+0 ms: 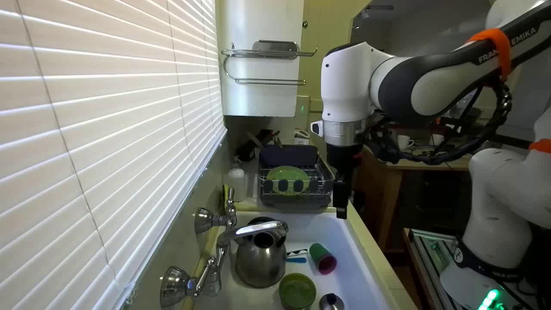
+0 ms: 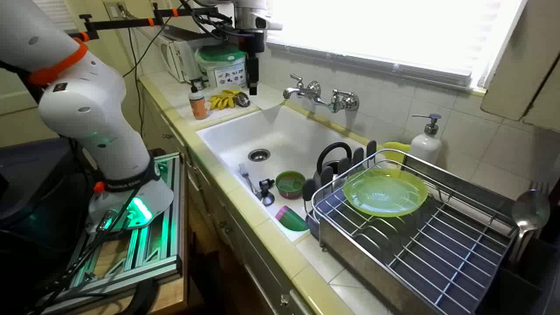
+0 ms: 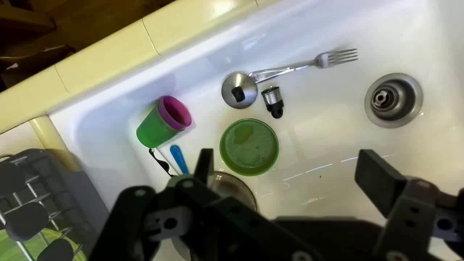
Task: Push the faucet nozzle to the left and move the kettle to the left of the sink as well
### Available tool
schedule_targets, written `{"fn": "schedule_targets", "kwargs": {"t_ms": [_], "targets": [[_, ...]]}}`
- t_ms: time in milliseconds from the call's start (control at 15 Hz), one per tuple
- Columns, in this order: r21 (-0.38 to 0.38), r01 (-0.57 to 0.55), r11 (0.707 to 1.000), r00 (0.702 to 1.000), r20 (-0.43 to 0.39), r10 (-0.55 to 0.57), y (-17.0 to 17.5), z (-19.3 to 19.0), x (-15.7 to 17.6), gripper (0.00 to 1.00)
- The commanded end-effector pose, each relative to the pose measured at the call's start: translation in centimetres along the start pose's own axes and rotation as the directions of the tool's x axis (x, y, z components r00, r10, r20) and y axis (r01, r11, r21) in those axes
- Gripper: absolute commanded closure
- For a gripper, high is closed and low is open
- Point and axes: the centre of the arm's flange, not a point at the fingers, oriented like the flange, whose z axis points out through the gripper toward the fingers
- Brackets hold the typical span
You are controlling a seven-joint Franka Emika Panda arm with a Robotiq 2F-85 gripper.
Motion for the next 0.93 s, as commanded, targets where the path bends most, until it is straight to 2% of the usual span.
{"fn": "schedule_targets", "kwargs": {"t_ms": [0, 267, 467, 533, 600, 667, 867], "targets": [[0.000, 0.000, 1.000, 1.000, 0.000, 0.000, 0.0, 0.0, 0.0, 0.00], [0.020, 0.025, 0.999, 1.000, 0.009, -0.025, 0.2, 0.4, -0.5, 0.00], [0.055, 0.002, 0.998, 0.999, -0.045, 0.001, 0.7, 0.4, 1.8, 0.01], [0.050, -0.006, 0.999, 0.997, -0.070, 0.010, 0.9, 0.4, 2.7, 0.16], [0.049, -0.006, 0.999, 0.994, -0.110, 0.011, 1.3, 0.5, 4.2, 0.26], [0.048, -0.004, 0.999, 0.990, -0.141, 0.011, 1.5, 0.6, 5.2, 0.31], [0.038, 0.034, 0.999, 0.976, -0.217, -0.025, 1.4, 1.6, 8.5, 0.55]]}}
